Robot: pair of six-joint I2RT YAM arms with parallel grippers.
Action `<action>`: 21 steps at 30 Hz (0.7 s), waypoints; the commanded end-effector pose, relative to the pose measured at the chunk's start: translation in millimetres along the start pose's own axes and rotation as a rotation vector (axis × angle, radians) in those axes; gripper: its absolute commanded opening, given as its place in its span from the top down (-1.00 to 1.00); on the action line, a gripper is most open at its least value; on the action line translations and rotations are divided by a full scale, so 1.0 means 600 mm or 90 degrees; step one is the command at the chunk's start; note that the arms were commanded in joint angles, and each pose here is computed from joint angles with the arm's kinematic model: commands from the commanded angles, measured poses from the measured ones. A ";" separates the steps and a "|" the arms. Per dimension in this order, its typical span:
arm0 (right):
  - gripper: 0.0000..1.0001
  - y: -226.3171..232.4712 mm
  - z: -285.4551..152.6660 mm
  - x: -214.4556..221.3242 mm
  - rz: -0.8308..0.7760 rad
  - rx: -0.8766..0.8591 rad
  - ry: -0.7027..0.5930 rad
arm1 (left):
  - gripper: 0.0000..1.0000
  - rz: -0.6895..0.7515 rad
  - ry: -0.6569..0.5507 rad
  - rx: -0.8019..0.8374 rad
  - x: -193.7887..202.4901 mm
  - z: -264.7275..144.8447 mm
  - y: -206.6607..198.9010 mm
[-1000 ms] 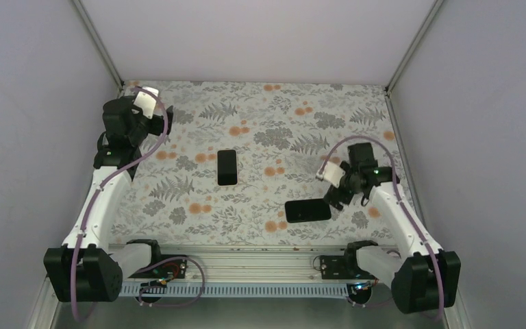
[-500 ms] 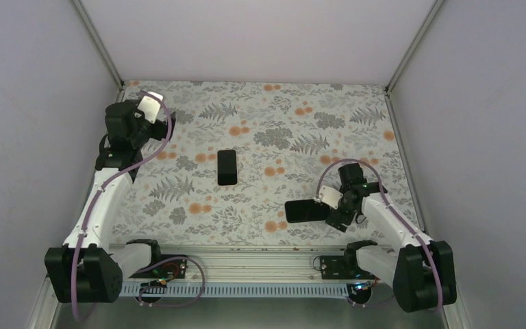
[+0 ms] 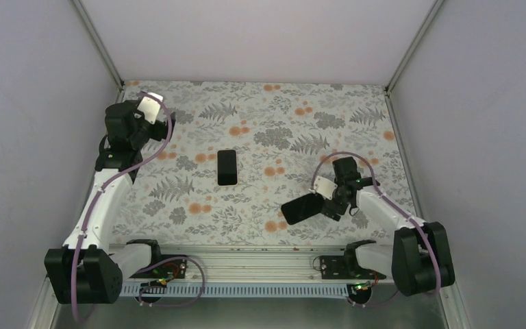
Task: Take the phone out of the phone case
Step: Adjust the phone at the center of the board.
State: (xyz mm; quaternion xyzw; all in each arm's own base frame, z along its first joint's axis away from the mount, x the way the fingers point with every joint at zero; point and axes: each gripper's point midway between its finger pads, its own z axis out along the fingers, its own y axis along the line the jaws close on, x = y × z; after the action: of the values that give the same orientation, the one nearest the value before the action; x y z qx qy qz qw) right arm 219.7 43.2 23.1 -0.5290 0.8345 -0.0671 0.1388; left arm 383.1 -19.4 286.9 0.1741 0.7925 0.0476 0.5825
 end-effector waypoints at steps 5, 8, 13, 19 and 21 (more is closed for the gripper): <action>-1.00 -0.065 0.018 -0.094 0.002 0.041 -0.060 | -1.00 0.008 -0.007 -0.020 0.000 -0.006 0.010; -1.00 -0.065 0.040 -0.127 -0.011 0.012 -0.057 | -1.00 0.008 -0.010 -0.024 -0.002 -0.008 0.011; -1.00 -0.050 0.078 -0.204 -0.038 -0.038 -0.055 | -1.00 0.009 -0.005 -0.035 0.004 -0.011 0.016; -1.00 -0.006 0.085 -0.305 -0.085 -0.090 -0.089 | -1.00 0.018 -0.013 -0.050 0.003 -0.023 0.020; -1.00 -0.007 0.083 -0.324 -0.085 -0.075 -0.098 | -1.00 0.019 -0.013 -0.048 0.006 -0.022 0.019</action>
State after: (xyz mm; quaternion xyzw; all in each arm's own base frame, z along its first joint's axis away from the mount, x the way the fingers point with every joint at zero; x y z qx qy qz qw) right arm 334.8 197.0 25.8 -0.5915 0.7823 -0.0121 0.1948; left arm 374.1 -10.4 285.1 0.1655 0.7912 0.0709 0.5844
